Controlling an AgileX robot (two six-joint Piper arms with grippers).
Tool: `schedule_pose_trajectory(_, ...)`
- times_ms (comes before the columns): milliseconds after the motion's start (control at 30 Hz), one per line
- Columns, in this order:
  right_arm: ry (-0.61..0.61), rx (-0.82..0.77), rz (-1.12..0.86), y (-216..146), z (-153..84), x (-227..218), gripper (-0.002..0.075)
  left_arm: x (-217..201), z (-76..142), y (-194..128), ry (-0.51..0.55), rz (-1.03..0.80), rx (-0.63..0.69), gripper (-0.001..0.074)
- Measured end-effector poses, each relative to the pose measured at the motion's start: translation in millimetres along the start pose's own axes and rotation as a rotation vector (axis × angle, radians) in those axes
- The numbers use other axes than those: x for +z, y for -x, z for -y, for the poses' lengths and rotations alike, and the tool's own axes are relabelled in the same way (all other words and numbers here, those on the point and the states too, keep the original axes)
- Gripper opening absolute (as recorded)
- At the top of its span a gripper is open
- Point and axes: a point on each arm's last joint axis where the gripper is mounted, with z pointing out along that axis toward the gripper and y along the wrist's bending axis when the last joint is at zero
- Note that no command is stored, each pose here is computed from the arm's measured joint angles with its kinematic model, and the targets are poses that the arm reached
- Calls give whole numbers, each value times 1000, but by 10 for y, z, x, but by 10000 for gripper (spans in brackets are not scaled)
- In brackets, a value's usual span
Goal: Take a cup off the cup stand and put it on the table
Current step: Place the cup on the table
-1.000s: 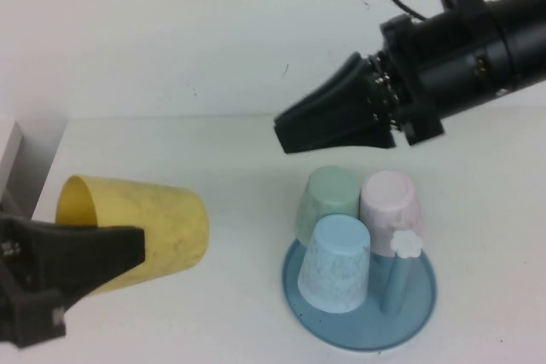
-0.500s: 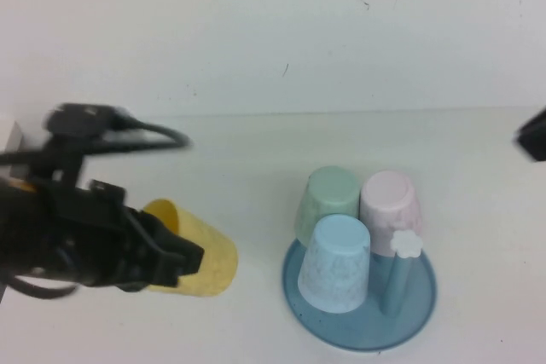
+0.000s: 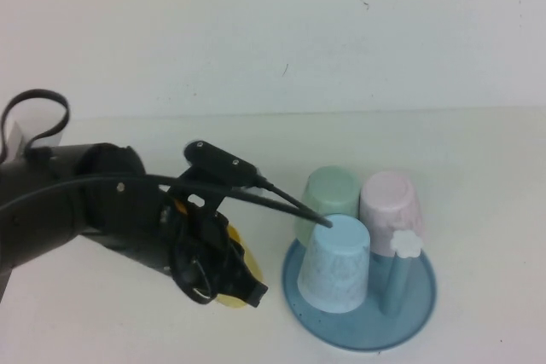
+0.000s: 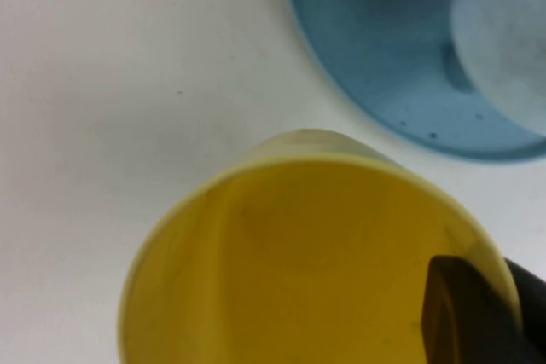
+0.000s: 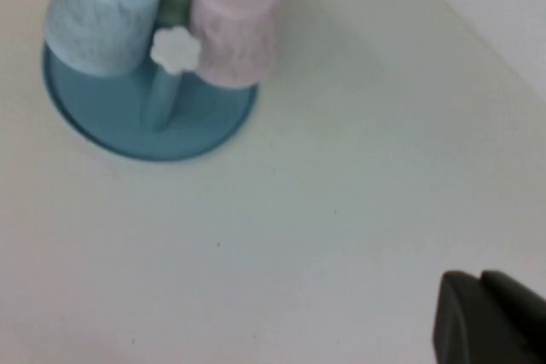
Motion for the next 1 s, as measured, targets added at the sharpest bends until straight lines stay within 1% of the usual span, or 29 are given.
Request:
schedule_pose_trajectory(233, 4, 17, -94, -337, -136, 174, 2, 215, -64, 81, 6, -51, 3, 8)
schedule_pose_trajectory(300, 5, 24, -106, -398, -163, 195, 2, 236, -72, 83, 8, -58, 5, 23)
schedule_pose_trajectory(367, -1, 34, -113, -442, -177, 203, 1, 244, -76, 80, 10, -61, 7, 69)
schedule_pose_trajectory(533, -17, 53, -130, -504, -188, 223, 1, 246, -80, 91, 13, -55, 9, 252)
schedule_pose_trajectory(633, -20, 57, -130, -510, -188, 220, 1, 228, -78, 128, 15, -41, 12, 294)
schedule_pose_trajectory(800, -52, 55, -81, -467, -157, 222, 1, 97, -50, 222, 20, 17, 26, 306)
schedule_pose_trajectory(933, -87, 49, -32, -423, -124, 223, 1, -198, 23, 287, 27, 111, 52, 308)
schedule_pose_trajectory(1000, -92, 48, -26, -417, -120, 222, 1, -346, 63, 287, 28, 150, 67, 288)
